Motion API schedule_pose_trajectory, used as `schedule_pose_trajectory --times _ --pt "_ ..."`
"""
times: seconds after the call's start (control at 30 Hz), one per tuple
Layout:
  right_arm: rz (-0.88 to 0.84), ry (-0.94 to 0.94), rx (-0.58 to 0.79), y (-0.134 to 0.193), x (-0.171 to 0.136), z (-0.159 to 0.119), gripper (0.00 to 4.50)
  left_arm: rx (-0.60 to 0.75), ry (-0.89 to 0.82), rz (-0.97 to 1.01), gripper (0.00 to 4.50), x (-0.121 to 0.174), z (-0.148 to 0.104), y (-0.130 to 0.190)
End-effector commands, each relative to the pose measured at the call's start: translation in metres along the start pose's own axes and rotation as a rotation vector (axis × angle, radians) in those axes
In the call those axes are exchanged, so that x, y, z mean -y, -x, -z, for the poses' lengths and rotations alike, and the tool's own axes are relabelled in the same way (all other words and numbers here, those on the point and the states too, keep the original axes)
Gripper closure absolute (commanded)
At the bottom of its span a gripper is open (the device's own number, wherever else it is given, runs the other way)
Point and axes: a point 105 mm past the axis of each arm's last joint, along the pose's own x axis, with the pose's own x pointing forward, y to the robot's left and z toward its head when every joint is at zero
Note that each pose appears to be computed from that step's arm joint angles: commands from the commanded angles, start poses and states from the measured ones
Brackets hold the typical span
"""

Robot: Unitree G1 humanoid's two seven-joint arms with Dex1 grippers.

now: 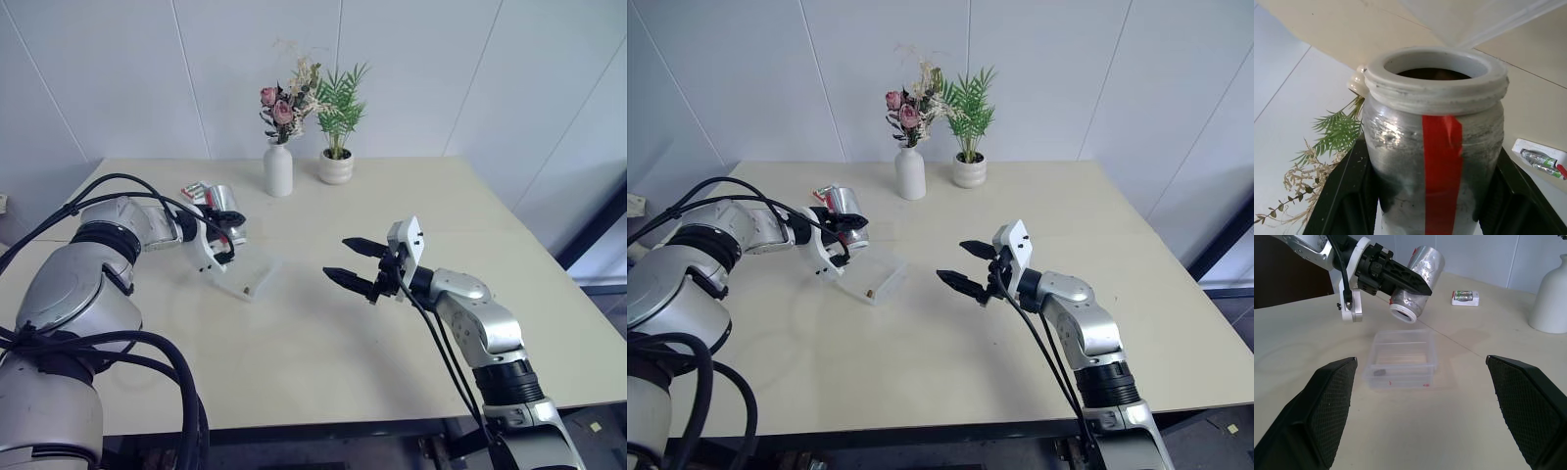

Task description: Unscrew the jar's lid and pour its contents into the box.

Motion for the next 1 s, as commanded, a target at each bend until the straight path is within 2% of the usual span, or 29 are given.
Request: schedule_pose_trajectory --times 0.03,0.1,0.17,0.3,0.37,0.47,0.5,0.67,0.77,0.83,0.9,1.0 --pt "-0.014 0.019 0.039 0.002 -0.003 -0.012 0.05 -0.074 0.123 -0.016 2.4 -0.001 0.02 0.014" --pt "-0.018 0.016 0.036 0.002 -0.004 -0.011 0.05 -0.087 0.218 -0.034 2.4 -0.001 0.022 0.018" --pt "-0.024 0.012 0.032 0.002 -0.005 -0.009 0.05 -0.126 0.481 -0.095 2.4 -0.003 0.027 0.026" --pt "-0.04 0.004 0.022 0.002 -0.007 -0.007 0.05 -0.095 1.154 -0.266 2.4 0.003 0.027 0.041" --pt "-0.046 0.003 0.019 0.002 -0.008 -0.006 0.05 -0.063 1.331 -0.326 2.4 0.007 0.029 0.048" --pt "-0.053 0.004 0.016 0.002 -0.008 -0.006 0.05 -0.039 1.767 -0.505 2.4 0.031 0.032 0.064" --pt "-0.056 0.006 0.015 0.002 -0.008 -0.006 0.05 -0.035 1.863 -0.558 2.4 0.041 0.028 0.07" --pt "-0.072 0.009 0.021 0.0 -0.01 -0.009 0.05 -0.118 2.113 -0.745 2.4 0.068 0.019 0.093" --pt "-0.082 0.019 0.022 -0.002 -0.011 -0.01 0.05 -0.224 2.277 -0.896 2.4 0.089 0.01 0.107" --pt "-0.088 0.021 0.022 -0.002 -0.012 -0.011 0.05 -0.342 2.389 -0.981 2.4 0.109 0.0 0.117" --pt "-0.094 0.022 0.018 -0.003 -0.013 -0.01 0.05 -0.451 2.466 -1.003 2.4 0.129 -0.012 0.123" --pt "-0.101 0.026 0.013 -0.004 -0.014 -0.01 0.05 -0.507 2.495 -0.984 2.4 0.139 -0.021 0.124"
